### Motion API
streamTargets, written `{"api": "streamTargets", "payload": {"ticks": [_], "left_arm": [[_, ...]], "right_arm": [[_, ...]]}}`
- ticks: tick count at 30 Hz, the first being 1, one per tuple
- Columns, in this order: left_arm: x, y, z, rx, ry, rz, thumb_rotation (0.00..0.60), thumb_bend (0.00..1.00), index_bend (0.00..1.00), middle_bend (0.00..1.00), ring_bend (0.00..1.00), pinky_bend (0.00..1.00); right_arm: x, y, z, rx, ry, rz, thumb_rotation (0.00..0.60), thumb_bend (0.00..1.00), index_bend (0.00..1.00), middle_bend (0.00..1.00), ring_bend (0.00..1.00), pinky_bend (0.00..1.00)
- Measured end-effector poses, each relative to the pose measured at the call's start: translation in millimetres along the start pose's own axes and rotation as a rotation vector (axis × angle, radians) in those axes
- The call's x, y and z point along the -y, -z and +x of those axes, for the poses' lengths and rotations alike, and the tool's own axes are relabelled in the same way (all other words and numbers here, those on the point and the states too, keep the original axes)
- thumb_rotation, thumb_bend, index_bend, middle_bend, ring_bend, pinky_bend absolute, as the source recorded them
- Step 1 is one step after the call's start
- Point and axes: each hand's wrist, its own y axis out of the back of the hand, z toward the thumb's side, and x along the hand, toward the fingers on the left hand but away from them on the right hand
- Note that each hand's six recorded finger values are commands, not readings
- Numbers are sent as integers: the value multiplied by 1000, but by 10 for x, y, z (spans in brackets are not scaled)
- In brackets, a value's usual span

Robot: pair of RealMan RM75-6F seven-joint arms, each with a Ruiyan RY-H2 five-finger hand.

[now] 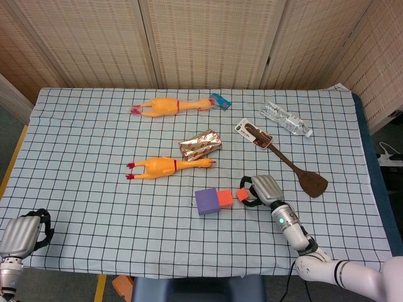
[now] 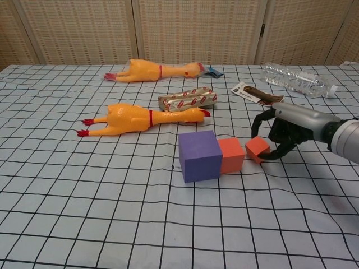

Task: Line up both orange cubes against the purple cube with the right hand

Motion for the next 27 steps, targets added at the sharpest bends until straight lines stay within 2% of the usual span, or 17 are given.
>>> {"api": "streamTargets", "payload": {"ticks": [11, 22, 27], "left_arm": [[-1, 3, 0, 0, 0, -2, 600, 408, 265, 376, 397, 515], [1, -3, -1, 4, 1, -3, 600, 409, 265, 376, 396, 515], [6, -2, 1, 3, 4, -3, 600, 408, 265, 377, 398, 515]], "right_arm": [[67, -81, -44, -10, 6, -48, 600, 132, 544, 960, 880, 915], [99, -98, -47, -9, 2, -53, 600, 132, 544, 960, 881, 915], [113, -71, -35, -3, -10, -36, 600, 131, 456, 960, 881, 915]]}}
